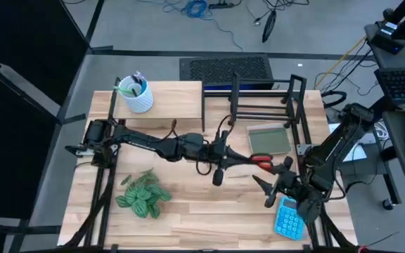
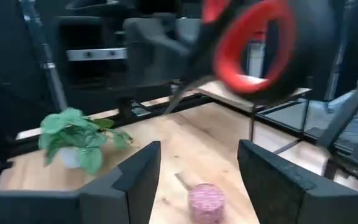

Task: Stock shelves
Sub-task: Put the black scissors into the white pen holder

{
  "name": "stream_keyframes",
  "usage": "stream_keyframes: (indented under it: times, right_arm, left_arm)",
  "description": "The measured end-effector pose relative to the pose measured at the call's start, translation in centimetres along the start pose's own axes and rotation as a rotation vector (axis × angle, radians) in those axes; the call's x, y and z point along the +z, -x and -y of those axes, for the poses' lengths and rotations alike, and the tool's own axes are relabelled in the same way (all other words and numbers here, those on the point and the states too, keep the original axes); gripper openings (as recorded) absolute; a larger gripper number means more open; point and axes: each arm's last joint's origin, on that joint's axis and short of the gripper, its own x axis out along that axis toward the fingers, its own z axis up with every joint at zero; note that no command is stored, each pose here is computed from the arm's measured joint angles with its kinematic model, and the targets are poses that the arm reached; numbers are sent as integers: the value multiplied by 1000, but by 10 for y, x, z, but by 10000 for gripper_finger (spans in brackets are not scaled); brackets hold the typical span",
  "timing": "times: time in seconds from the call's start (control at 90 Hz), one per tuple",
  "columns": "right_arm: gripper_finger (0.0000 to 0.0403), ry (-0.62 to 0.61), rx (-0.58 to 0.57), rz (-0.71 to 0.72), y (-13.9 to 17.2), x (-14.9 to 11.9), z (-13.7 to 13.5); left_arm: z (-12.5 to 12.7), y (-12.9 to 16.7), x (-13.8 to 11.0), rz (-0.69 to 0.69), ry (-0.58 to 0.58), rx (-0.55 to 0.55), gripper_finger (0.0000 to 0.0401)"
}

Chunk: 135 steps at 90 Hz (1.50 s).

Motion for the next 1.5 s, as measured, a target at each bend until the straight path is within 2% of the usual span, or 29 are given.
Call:
stream_keyframes:
  times: [0.156, 0.3, 0.4, 0.522, 0.689, 0.933, 1.133, 1.289, 1.5]
  right_arm:
    - [196, -65, 135, -122, -7, -5, -6]
    - [196, -94, 239, -199, -30, -10, -17]
    - [196, -79, 336, -181, -53, -9, -26]
    - [196, -47, 472, -81, -80, 2, -28]
    - [196, 87, 413, -4, -91, 22, -10]
    - [196, 212, 265, 146, -77, 65, 17]
    - [196, 259, 239, 227, -66, 90, 35]
    - [196, 284, 217, 246, -65, 98, 45]
    - [196, 273, 276, 343, -65, 111, 51]
  left_arm:
    - [-1, 4, 8, 0, -2, -37, 8]
    - [1, 14, 25, -11, -33, -39, 8]
    - [2, 23, 36, -50, -50, -38, 8]
    - [-1, 34, 51, -56, -51, -24, 8]
    - [-7, 41, 61, -43, -52, -7, 8]
    - [-19, 49, 73, 11, -63, 30, 8]
    - [-26, 50, 78, 52, -69, 45, 8]
    - [-24, 50, 80, 76, -73, 43, 8]
    - [-20, 49, 79, 74, -72, 31, 8]
